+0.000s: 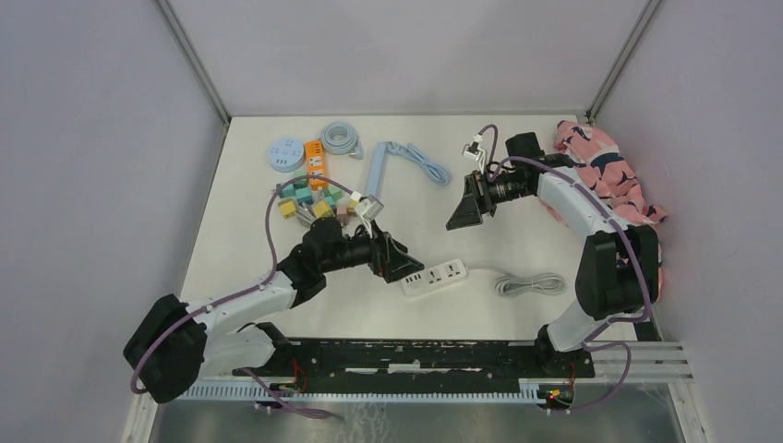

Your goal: Pull the plug off the socket

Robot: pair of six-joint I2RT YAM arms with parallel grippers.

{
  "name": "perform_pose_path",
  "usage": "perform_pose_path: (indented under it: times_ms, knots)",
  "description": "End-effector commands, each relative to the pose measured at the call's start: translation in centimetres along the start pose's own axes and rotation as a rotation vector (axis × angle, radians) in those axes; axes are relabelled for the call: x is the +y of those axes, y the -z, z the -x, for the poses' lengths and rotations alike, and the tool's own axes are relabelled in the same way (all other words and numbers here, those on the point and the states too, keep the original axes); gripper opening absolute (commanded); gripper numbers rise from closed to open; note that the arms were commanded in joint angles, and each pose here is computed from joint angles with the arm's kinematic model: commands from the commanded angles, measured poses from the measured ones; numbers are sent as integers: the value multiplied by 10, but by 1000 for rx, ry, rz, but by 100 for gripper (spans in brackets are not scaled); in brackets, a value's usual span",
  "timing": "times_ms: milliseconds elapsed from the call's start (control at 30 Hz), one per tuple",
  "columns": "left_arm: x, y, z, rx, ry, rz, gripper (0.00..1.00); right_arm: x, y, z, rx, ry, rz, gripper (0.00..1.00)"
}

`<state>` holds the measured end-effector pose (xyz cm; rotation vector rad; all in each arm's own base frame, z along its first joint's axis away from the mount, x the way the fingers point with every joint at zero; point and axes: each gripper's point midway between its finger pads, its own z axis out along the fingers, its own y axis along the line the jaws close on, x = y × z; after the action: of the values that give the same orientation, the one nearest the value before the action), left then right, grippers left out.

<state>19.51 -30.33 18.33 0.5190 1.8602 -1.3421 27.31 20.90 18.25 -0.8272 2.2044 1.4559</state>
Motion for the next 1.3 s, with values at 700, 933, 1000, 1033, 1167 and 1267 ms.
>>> perform_pose_path:
  times_ms: [700, 933, 1000, 1033, 1167, 1267]
  knots:
    - [-1, -67, -99, 437, -519, 186, 99, 5, 13, 18, -49, 53, 2, 100]
    - [20, -82, -112, 608, -584, 257, 99, 5, 13, 18, -49, 51, 0, 100]
    - [26, -89, -107, 617, -607, 292, 99, 5, 14, 18, -51, 51, -1, 100]
    - [28, -90, -105, 619, -618, 306, 99, 5, 14, 18, -52, 52, -1, 100]
    - [33, -96, -94, 604, -674, 336, 99, 4, 14, 18, -53, 47, 0, 99]
    - [39, -100, -90, 610, -713, 353, 99, 4, 14, 17, -52, 43, 3, 100]
